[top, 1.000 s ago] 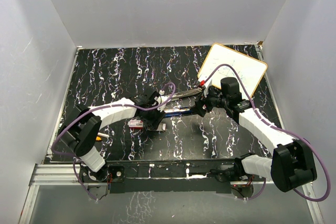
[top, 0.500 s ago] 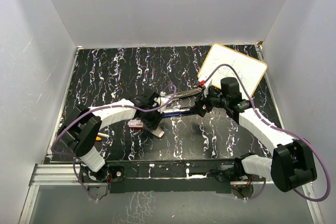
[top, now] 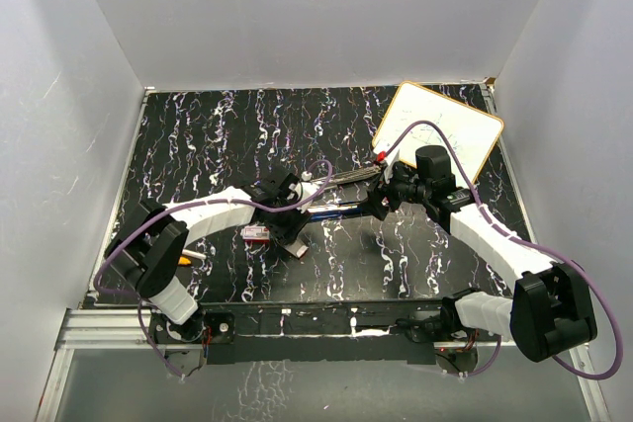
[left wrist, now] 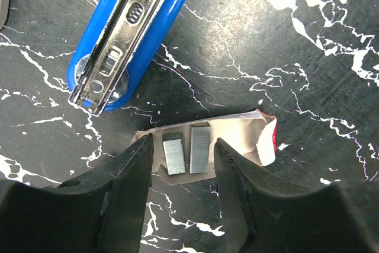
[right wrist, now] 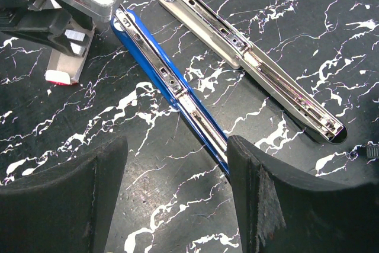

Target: Load the staples into the stapler

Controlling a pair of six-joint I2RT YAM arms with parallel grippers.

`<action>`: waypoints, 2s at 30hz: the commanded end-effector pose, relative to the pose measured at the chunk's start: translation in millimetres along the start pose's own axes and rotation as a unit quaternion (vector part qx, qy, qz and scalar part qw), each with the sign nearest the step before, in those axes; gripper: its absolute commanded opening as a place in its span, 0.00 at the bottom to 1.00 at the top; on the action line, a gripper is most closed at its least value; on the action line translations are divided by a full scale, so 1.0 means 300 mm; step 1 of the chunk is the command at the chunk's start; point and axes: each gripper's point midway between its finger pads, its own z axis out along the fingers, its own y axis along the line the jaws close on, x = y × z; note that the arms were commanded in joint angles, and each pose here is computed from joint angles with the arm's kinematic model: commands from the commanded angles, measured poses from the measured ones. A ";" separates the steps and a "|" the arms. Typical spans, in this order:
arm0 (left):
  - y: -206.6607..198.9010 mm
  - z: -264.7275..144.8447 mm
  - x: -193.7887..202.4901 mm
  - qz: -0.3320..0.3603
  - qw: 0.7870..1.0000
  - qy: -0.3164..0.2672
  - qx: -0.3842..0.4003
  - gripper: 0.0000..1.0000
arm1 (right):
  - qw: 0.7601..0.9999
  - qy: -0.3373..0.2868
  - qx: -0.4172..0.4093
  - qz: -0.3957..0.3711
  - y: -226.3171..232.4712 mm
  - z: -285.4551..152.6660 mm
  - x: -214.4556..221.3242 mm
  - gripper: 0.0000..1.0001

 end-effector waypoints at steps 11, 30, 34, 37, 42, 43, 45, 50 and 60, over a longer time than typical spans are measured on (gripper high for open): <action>-0.010 -0.010 0.037 -0.022 0.999 0.020 -0.011 0.40 | 1.000 -0.019 0.003 -0.016 -0.014 0.001 -0.027 0.71; -0.007 -0.076 -0.053 0.010 0.999 -0.009 -0.032 0.29 | 1.000 -0.017 0.000 -0.015 -0.014 0.006 -0.023 0.71; -0.017 -0.090 -0.055 0.012 0.999 -0.020 -0.026 0.31 | 1.000 -0.016 0.000 -0.014 -0.015 0.008 -0.020 0.71; -0.021 -0.090 -0.047 0.012 0.999 -0.019 -0.024 0.32 | 1.000 -0.016 0.001 -0.014 -0.016 0.008 -0.019 0.71; -0.029 -0.088 -0.049 0.014 1.000 -0.021 -0.017 0.32 | 1.000 -0.016 0.002 -0.014 -0.017 0.007 -0.018 0.71; -0.020 -0.088 -0.048 0.014 0.999 -0.020 -0.023 0.32 | 1.000 -0.016 0.002 -0.015 -0.016 0.007 -0.019 0.71; 0.001 -0.087 -0.047 0.014 0.999 -0.017 -0.040 0.31 | 1.000 -0.017 0.002 -0.016 -0.017 0.006 -0.021 0.71; 0.024 -0.078 -0.040 0.009 0.998 -0.009 -0.055 0.27 | 1.000 -0.017 0.002 -0.016 -0.015 0.006 -0.021 0.71; 0.025 -0.051 -0.019 0.003 0.999 0.010 -0.041 0.25 | 1.000 -0.019 0.002 -0.018 -0.013 0.002 -0.026 0.71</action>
